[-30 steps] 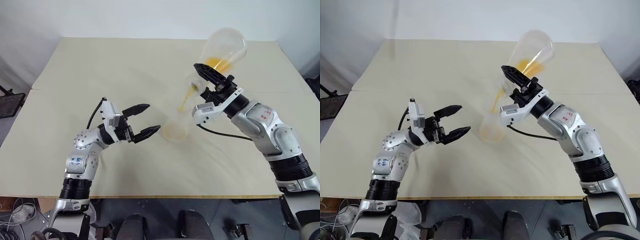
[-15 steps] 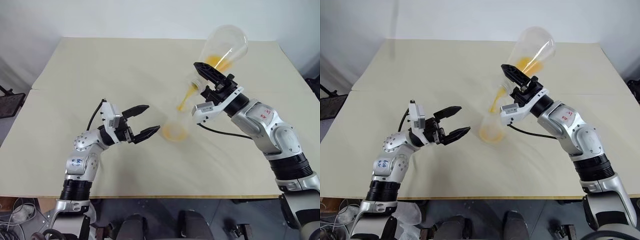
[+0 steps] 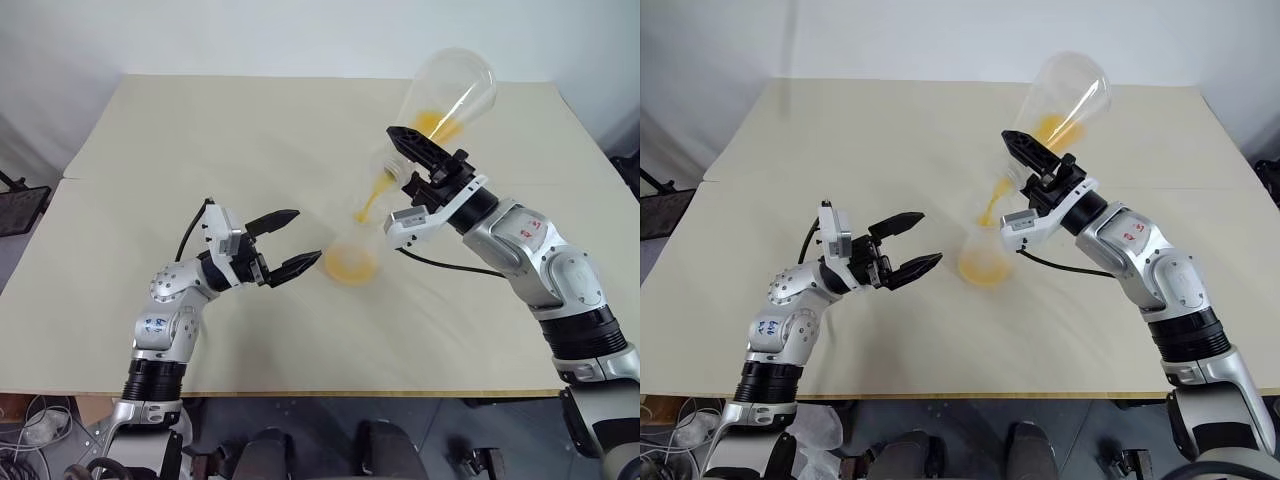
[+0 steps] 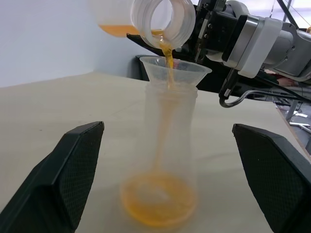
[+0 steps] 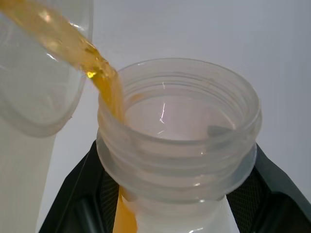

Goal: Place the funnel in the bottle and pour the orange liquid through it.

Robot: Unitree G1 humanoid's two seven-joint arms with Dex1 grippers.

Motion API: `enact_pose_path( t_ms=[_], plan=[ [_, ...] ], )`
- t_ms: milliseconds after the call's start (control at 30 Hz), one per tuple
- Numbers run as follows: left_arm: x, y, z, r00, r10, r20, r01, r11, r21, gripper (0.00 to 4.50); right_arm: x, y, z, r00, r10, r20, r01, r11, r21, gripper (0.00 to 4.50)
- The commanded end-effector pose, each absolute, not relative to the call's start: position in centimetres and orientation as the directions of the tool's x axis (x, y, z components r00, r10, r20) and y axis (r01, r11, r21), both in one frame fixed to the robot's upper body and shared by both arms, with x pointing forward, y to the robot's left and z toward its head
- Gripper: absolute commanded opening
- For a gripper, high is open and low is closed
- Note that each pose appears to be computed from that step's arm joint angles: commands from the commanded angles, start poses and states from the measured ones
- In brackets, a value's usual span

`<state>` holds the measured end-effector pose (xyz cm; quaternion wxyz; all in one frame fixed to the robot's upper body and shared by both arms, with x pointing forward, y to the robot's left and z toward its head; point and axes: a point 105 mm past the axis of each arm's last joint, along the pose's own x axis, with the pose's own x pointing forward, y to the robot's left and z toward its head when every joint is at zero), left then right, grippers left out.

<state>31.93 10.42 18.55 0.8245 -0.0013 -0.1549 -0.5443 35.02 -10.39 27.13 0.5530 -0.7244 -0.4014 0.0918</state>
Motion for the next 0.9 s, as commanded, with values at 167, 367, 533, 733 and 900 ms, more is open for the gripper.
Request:
enact_pose_path(
  t_ms=[167,367,533,733,900],
  plan=[
    [31.3,9.9,20.0,0.324,-0.9,0.291,0.893,0.393,0.221,4.5,34.3,-10.4,29.1,0.617,0.693,0.374,0.557,-0.048,-0.829,2.47],
    [31.2,9.6,20.6,0.306,-0.909,0.281,0.895,0.376,0.241,4.5,34.2,-10.4,29.3,0.611,0.693,0.382,0.569,-0.049,-0.821,2.47],
    [31.1,9.1,21.1,0.292,-0.918,0.268,0.898,0.359,0.253,4.5,34.2,-10.4,29.4,0.606,0.693,0.39,0.581,-0.051,-0.812,2.47],
    [31.0,8.9,21.3,0.284,-0.921,0.266,0.899,0.352,0.258,4.5,34.1,-10.5,29.5,0.603,0.695,0.393,0.59,-0.056,-0.805,2.47],
    [31.1,8.9,21.3,0.285,-0.921,0.265,0.9,0.352,0.257,4.5,34.1,-10.5,29.5,0.6,0.696,0.394,0.597,-0.061,-0.8,2.47]
  ],
)
